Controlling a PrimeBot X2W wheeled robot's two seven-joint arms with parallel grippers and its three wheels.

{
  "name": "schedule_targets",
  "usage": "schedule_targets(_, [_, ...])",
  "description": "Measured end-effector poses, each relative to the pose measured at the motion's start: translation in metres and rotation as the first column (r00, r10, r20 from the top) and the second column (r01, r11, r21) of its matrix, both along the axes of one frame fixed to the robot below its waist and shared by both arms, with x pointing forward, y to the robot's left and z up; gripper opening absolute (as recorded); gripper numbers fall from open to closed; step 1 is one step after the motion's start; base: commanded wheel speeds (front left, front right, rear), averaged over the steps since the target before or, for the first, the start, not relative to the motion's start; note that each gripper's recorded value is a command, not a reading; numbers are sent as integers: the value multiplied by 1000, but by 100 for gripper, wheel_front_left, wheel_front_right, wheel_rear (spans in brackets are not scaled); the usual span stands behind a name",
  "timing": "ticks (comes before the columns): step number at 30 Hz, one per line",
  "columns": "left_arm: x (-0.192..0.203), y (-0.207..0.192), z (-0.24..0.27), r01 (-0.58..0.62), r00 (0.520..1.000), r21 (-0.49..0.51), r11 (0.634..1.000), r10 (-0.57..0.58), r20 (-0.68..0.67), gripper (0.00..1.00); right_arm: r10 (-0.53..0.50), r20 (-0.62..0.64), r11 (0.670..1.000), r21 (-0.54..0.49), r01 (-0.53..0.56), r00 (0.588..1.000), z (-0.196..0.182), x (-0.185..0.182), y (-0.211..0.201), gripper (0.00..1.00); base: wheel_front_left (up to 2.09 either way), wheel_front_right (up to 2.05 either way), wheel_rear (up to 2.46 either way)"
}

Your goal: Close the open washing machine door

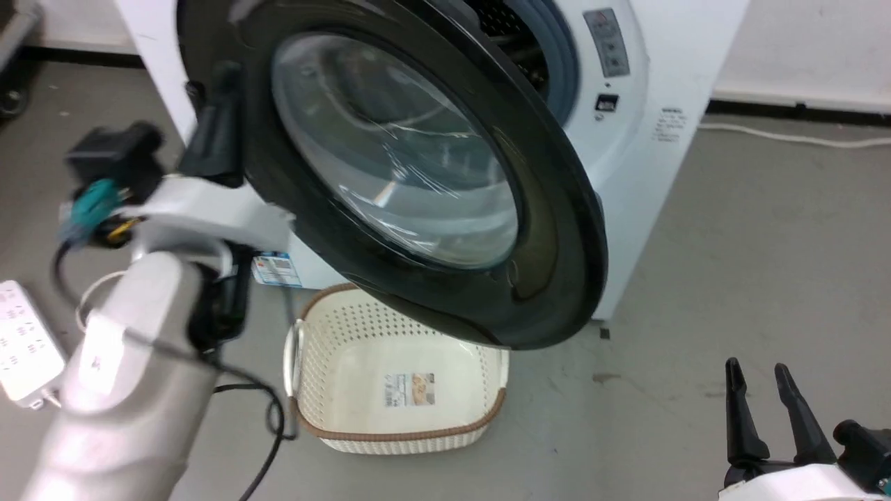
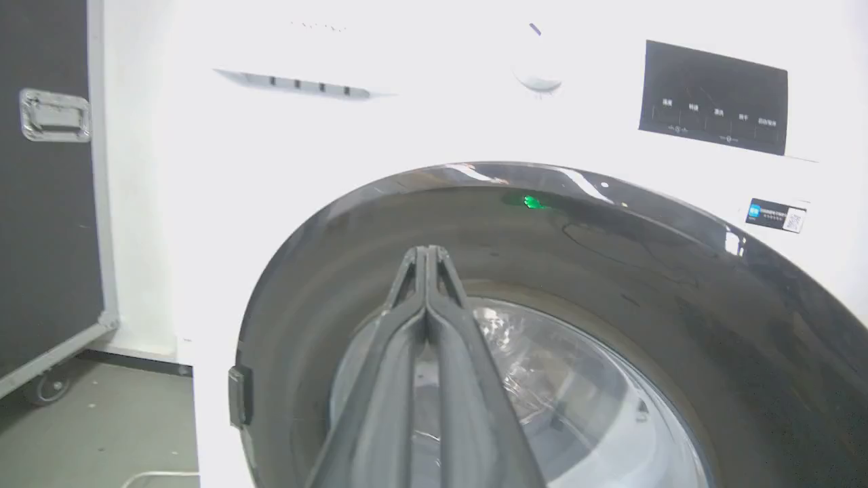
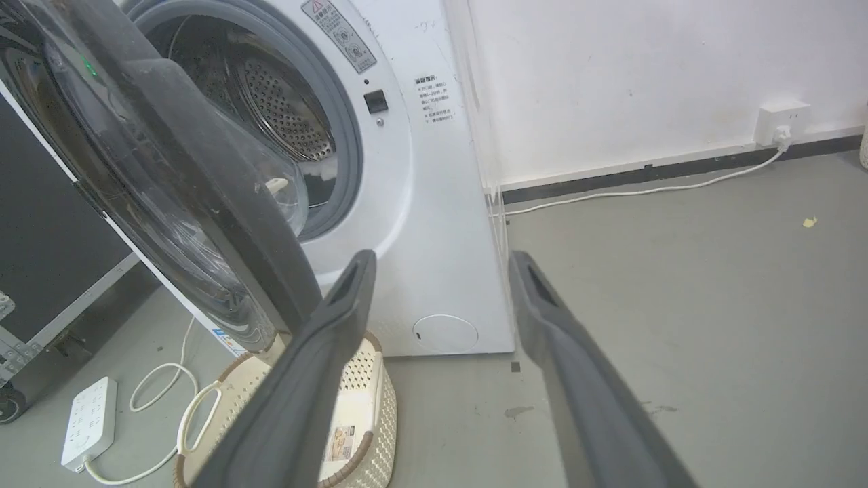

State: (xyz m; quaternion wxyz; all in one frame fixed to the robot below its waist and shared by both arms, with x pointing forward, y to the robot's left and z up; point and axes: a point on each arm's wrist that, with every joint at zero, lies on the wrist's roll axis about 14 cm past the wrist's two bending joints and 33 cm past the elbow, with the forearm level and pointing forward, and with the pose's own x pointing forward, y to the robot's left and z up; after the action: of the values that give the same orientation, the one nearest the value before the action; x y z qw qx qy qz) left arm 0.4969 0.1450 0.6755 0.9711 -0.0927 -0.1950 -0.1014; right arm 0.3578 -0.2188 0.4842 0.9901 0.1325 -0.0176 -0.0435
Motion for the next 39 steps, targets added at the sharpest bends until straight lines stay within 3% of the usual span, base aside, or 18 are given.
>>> schedule_targets(4, [-32,31,27,-129,983,47,991,122,134,0,26,9,1000,-5,-26,1000,3,-1,8,100,0,0,0])
schedule_targets(8, [-50,34,7,-153,983,115,982,139,123,0,37,16,999,-5,-37,999,5,-1,12,100,0,0,0])
schedule_targets(10, [-62,30,-33,-129,992,169,977,125,35,0,39,25,999,-5,-39,999,8,-4,13,100,0,0,0])
schedule_targets(15, [-74,32,-74,-104,990,192,976,120,-74,0,36,32,999,-5,-35,999,10,-8,12,100,0,0,0])
schedule_targets(23, [-102,33,-144,-64,943,83,994,88,-321,0,33,10,999,7,-33,999,3,-20,12,100,0,0,0])
schedule_targets(24, [-102,33,-144,-64,943,83,994,88,-321,11,33,10,999,7,-33,999,3,-20,12,100,0,0,0])
schedule_targets(25, [-106,33,-150,-74,936,69,995,93,-340,45,36,10,999,8,-36,999,2,-20,13,100,0,0,0])
schedule_targets(26, [-107,33,-152,-75,934,66,995,94,-344,96,36,9,999,8,-36,999,2,-20,13,100,0,0,0])
schedule_targets(27, [-108,33,-152,-79,934,65,995,96,-344,100,38,10,999,8,-38,999,2,-20,13,100,0,0,0])
schedule_targets(37, [-111,35,-147,-103,940,44,994,112,-322,100,29,30,999,-25,-28,999,10,-18,9,100,0,0,0])
schedule_targets(38, [-112,35,-147,-104,941,43,994,113,-319,100,24,34,999,-36,-23,999,12,-18,7,87,0,0,0])
schedule_targets(39, [-112,35,-147,-106,941,42,994,114,-318,100,18,41,999,-48,-16,999,15,-17,4,29,0,0,0])
